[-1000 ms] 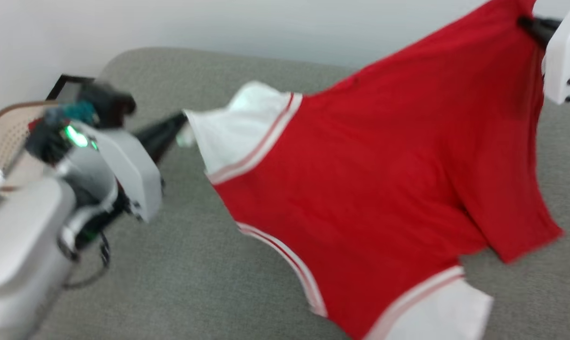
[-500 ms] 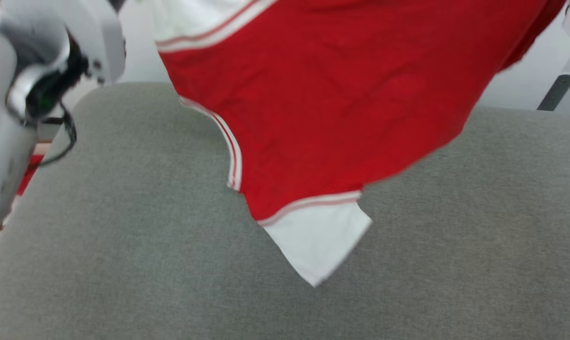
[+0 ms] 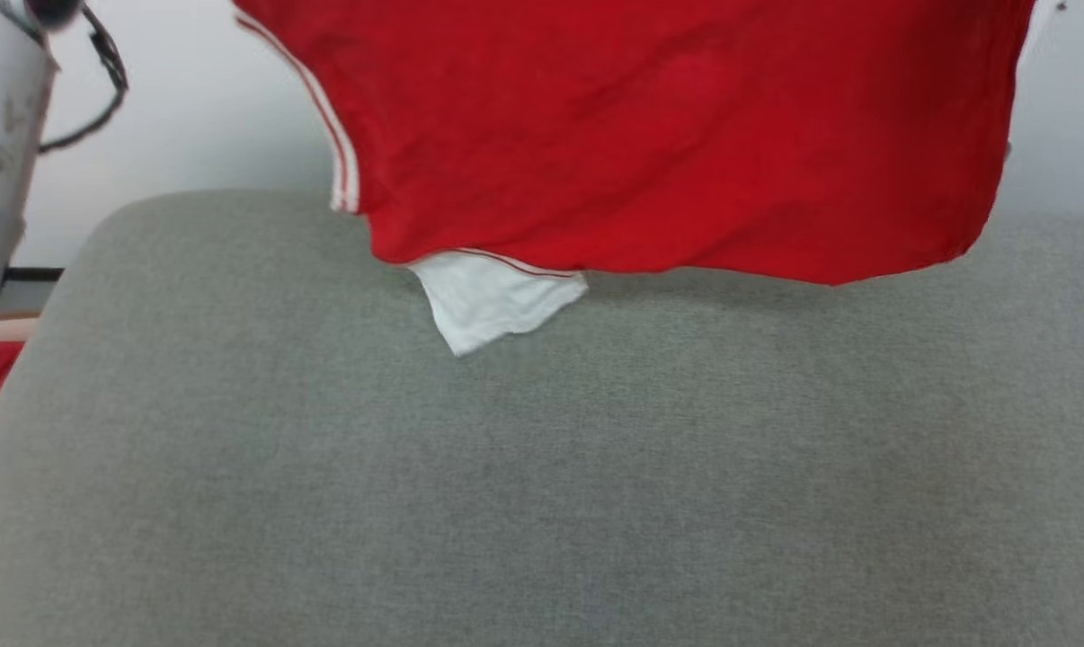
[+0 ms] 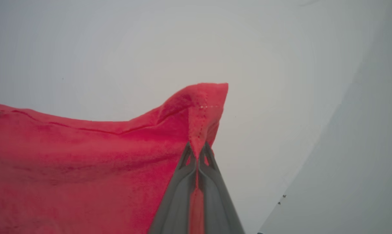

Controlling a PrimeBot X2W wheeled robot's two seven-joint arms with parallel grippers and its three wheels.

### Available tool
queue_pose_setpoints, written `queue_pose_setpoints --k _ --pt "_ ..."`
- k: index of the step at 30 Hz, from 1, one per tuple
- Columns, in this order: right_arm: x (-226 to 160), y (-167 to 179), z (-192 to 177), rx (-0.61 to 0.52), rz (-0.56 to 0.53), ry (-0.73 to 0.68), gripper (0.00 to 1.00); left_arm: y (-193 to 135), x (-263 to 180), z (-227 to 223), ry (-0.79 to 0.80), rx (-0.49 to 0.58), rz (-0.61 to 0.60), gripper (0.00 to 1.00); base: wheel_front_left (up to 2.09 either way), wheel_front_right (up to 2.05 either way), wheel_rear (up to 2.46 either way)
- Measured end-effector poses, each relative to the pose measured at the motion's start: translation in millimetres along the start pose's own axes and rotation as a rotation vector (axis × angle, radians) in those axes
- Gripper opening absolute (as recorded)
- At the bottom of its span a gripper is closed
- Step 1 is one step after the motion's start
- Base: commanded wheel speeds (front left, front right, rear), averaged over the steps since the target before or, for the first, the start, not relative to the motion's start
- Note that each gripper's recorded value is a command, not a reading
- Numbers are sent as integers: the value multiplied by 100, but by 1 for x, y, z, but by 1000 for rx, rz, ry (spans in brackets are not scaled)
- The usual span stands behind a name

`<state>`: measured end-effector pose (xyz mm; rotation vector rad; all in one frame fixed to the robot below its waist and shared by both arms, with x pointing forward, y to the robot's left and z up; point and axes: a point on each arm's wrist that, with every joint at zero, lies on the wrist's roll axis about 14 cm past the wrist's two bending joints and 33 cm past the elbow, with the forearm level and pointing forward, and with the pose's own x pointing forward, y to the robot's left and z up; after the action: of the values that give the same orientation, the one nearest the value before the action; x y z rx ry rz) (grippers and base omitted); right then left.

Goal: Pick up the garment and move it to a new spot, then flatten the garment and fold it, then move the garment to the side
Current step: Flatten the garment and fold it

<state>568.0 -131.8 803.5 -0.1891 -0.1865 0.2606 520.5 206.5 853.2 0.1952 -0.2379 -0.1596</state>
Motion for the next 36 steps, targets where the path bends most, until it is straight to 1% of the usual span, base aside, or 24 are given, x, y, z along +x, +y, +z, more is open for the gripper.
queue_pose_setpoints --k 5,9,15,18,21,23,25,28,30,32,33,35,36 --pt "2 3 10 -4 -20 -22 0 2 15 13 -41 -13 40 0 0 0 0" --pt "9 6 11 -10 -20 -24 0 1 28 16 -66 -19 54 0 0 0 0" --pt "26 8 11 -4 -15 -41 0 1 52 23 -129 -11 70 0 0 0 0" --pt "38 1 7 -22 -26 -44 0 -2 68 27 -171 -10 68 0 0 0 0" --pt "52 -13 11 -60 -47 -94 0 -8 86 37 -237 0 57 0 0 0 0" --pt "63 -19 17 -83 -56 -150 0 -10 98 45 -290 -3 57 0 0 0 0" --pt "74 -22 21 -133 -56 -226 0 -9 110 51 -355 12 67 0 0 0 0" --pt "92 -30 16 -188 -64 -283 0 -10 126 58 -462 17 79 0 0 0 0" --pt "104 -37 8 -219 -73 -295 0 -16 140 53 -503 14 74 0 0 0 0" --pt "114 -38 9 -252 -69 -359 0 -23 154 39 -523 -11 70 0 0 0 0" --pt "119 -37 9 -287 -65 -392 0 -27 162 31 -529 -28 67 0 0 0 0" --pt "126 -35 -7 -325 -66 -435 0 -34 174 15 -541 -61 64 0 0 0 0" --pt "131 -32 -24 -340 -65 -436 0 -34 179 9 -557 -90 68 0 0 0 0"
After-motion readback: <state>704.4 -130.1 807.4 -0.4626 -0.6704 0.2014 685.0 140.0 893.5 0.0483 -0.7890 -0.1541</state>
